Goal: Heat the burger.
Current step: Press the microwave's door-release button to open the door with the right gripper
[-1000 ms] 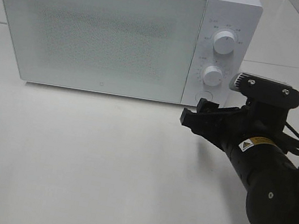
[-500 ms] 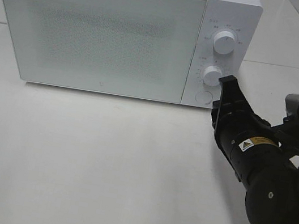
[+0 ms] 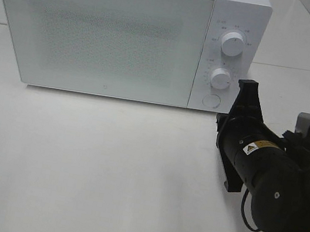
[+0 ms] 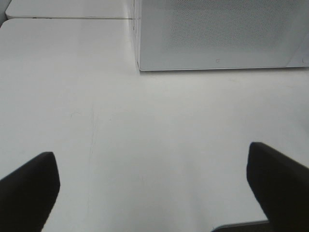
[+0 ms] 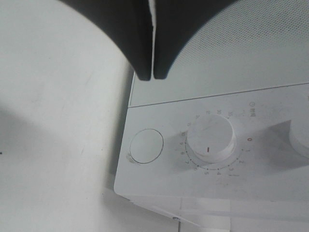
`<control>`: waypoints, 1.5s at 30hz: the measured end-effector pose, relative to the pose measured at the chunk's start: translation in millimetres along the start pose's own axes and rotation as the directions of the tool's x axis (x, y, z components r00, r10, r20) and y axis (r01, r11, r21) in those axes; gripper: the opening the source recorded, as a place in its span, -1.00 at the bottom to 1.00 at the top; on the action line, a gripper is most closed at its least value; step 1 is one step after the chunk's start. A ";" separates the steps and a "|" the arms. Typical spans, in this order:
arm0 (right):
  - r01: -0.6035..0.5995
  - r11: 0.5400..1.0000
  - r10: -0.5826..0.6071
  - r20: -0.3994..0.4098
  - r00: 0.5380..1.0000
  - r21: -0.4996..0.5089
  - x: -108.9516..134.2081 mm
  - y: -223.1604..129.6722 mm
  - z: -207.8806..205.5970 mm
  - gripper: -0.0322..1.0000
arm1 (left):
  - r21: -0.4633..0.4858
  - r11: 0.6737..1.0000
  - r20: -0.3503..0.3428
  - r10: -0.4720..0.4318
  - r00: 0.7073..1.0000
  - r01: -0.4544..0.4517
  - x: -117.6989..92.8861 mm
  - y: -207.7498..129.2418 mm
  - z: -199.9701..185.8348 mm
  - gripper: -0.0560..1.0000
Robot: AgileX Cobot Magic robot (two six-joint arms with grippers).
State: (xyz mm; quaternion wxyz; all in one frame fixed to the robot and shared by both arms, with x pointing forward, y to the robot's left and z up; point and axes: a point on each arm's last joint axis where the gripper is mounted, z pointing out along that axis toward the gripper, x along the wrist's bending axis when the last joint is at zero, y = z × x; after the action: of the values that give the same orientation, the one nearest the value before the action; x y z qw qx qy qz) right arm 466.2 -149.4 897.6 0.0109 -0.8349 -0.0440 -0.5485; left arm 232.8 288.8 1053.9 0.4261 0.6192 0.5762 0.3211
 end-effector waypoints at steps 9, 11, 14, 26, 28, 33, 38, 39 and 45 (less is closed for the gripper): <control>-0.007 1.000 0.007 0.023 1.000 -0.012 -9.9 -10.0 17.3 -0.92 | 0.000 1.000 0.000 0.000 1.000 0.000 0.0 0.0 0.0 0.95; -0.010 1.000 0.011 0.024 1.000 -0.013 -10.6 -11.2 19.1 -0.92 | 0.000 1.000 0.000 0.000 1.000 0.000 0.0 0.0 0.0 0.95; -0.021 0.999 0.021 0.019 1.000 -0.024 -10.9 -12.3 29.4 -0.92 | 0.000 1.000 0.000 0.000 1.000 0.000 0.0 0.0 0.0 0.95; -0.035 0.999 0.035 0.007 0.999 -0.022 -2.1 -5.1 67.9 -0.92 | 0.000 1.000 0.000 0.000 1.000 0.000 0.0 0.0 0.0 0.95; -0.044 0.999 0.044 0.010 0.999 -0.030 -2.5 -2.5 75.3 -0.92 | 0.000 1.000 0.000 0.000 1.000 0.000 0.0 0.0 0.0 0.95; -0.049 0.998 0.050 0.020 0.999 -0.037 -3.9 2.2 86.9 -0.92 | 0.000 1.000 0.000 0.000 1.000 0.000 0.0 0.0 0.0 0.95; -0.060 0.998 0.061 0.013 0.998 -0.035 -0.1 1.5 94.7 -0.92 | 0.000 1.000 0.000 0.000 1.000 0.000 0.0 0.0 0.0 0.95; -0.061 0.998 0.061 0.010 0.998 -0.032 0.6 0.7 96.4 -0.92 | 0.000 1.000 0.000 0.000 1.000 0.000 0.0 0.0 0.0 0.95; -0.065 0.997 0.066 0.015 0.998 -0.032 0.2 -0.9 103.9 -0.92 | 0.000 1.000 0.000 0.000 1.000 0.000 0.0 0.0 0.0 0.95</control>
State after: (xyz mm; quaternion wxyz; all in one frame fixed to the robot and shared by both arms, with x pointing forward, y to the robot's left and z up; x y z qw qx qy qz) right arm 561.3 -141.5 856.4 0.0153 -0.8405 -0.0081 -0.5416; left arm 232.8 288.8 1053.9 0.4261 0.6192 0.5762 0.3211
